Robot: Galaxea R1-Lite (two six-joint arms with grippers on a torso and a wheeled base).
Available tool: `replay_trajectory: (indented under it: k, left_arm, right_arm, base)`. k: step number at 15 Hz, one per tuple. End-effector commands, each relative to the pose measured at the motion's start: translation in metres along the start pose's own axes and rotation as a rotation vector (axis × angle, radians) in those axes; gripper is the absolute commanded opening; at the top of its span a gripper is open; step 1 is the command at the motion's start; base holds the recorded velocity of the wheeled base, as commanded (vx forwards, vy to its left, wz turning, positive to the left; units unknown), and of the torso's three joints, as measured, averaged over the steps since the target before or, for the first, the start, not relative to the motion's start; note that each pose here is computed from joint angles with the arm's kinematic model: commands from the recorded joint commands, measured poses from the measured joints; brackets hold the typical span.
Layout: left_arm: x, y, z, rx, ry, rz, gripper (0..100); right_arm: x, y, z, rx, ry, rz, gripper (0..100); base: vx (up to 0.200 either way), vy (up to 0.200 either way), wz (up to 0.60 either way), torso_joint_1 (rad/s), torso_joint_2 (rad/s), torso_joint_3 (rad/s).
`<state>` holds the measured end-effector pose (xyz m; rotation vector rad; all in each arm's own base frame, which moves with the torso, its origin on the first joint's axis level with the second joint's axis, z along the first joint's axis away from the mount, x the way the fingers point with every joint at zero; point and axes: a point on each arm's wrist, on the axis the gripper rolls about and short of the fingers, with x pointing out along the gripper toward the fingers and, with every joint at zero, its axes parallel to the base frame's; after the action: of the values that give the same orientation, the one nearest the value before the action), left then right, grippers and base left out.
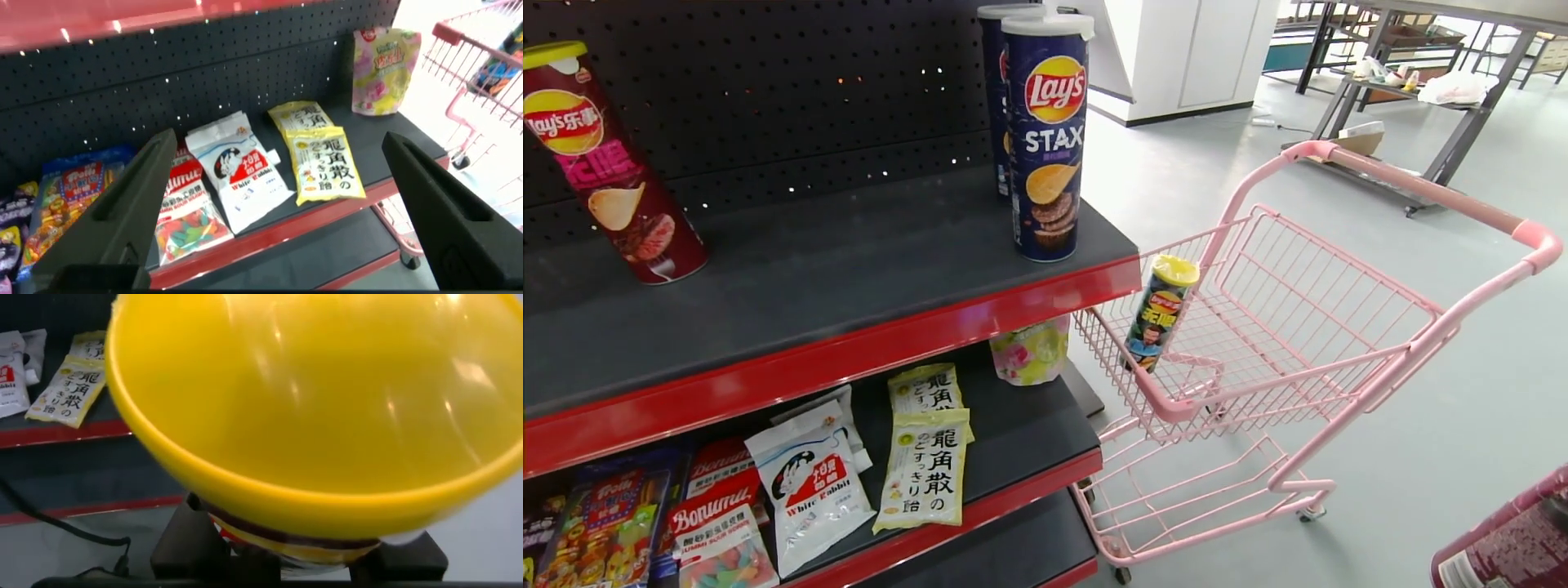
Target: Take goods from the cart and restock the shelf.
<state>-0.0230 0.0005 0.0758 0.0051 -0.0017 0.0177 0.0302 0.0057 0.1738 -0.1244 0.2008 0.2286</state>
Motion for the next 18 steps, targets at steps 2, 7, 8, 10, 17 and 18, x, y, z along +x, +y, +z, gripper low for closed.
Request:
replay_trajectory:
  k: [2, 7, 8, 10, 17, 18]
  left_arm:
    - [0.0, 0.0, 0.0, 0.0, 0.002, 0.001, 100]
    - [0.0, 0.0, 0.0, 0.0, 0.002, 0.001, 100]
    - [0.0, 0.0, 0.0, 0.0, 0.002, 0.001, 100]
    - [0.0, 0.0, 0.0, 0.0, 0.002, 0.001, 100]
    - [0.0, 0.0, 0.0, 0.0, 0.002, 0.001, 100]
    - [0.0, 0.0, 0.0, 0.0, 0.002, 0.001, 100]
  right_arm:
    - [0.001, 0.0, 0.001, -0.007, 0.002, 0.003, 0]
    - [0.0, -0.001, 0.005, -0.027, -0.009, 0.0, 0]
    - [0.0, -0.001, 0.007, -0.027, -0.013, 0.0, 0]
    - [0.0, -0.001, 0.007, -0.029, -0.015, 0.003, 0]
    - [0.001, -0.002, 0.017, -0.031, -0.028, 0.004, 0]
    - [0.001, -0.002, 0.018, -0.031, -0.029, 0.004, 0]
  base:
    - [0.0, 0.0, 0.0, 0.166, -0.53, -0.366]
    - [0.0, 0.0, 0.0, 0.195, -0.57, -0.373]
    - [0.0, 0.0, 0.0, 0.242, -0.62, -0.383]
    - [0.0, 0.0, 0.0, 0.207, -0.5, -0.32]
    - [0.0, 0.0, 0.0, 0.157, -0.39, -0.239]
    - [0.0, 0.0, 0.0, 0.159, -0.37, -0.217]
